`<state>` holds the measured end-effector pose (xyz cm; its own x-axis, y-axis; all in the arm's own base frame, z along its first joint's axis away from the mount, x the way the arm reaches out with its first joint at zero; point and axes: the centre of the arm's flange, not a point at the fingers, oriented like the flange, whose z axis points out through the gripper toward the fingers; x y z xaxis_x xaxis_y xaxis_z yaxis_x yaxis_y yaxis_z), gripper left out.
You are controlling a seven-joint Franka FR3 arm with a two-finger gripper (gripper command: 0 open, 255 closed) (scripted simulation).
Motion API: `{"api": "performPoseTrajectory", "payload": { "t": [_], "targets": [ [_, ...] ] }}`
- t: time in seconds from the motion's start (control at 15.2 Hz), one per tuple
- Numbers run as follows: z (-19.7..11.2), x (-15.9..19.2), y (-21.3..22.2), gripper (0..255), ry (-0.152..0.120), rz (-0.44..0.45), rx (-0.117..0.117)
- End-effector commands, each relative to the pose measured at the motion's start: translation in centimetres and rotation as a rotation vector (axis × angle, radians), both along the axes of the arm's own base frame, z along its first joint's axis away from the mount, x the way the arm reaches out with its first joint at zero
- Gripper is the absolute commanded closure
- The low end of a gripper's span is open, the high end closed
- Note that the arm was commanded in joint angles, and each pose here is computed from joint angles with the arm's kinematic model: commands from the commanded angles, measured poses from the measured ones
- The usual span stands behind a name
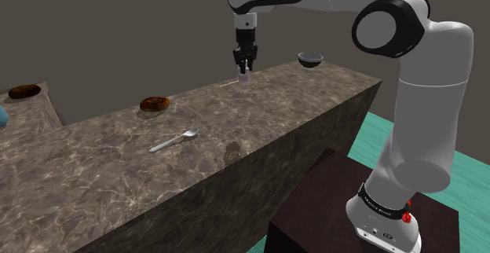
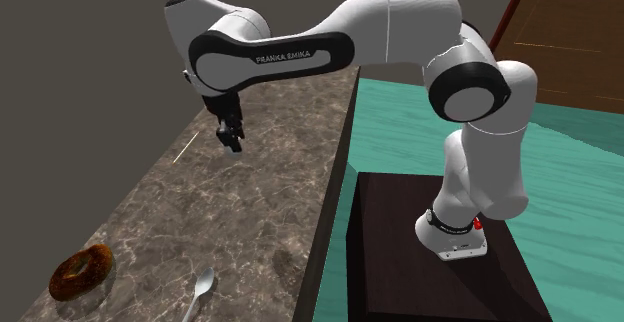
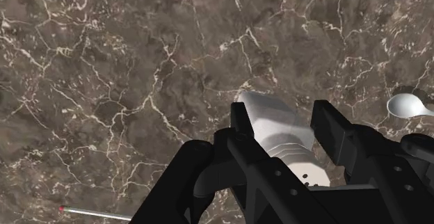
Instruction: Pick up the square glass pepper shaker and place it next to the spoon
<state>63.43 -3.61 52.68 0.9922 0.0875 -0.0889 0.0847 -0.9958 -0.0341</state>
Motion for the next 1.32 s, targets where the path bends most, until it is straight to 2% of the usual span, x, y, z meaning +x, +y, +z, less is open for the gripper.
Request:
{"api": "performPoseTrajectory", "payload": {
  "t": [0.0, 0.66, 1.25],
  "targets": [
    [-0.1, 0.9, 2.6, 255, 0.0, -0.001, 0.0],
    [-0.1, 6.9, 15.1, 255, 0.0, -0.001, 0.0],
    [-4.8, 6.9, 15.1, 255, 0.0, -0.001, 0.0]
  ]
}}
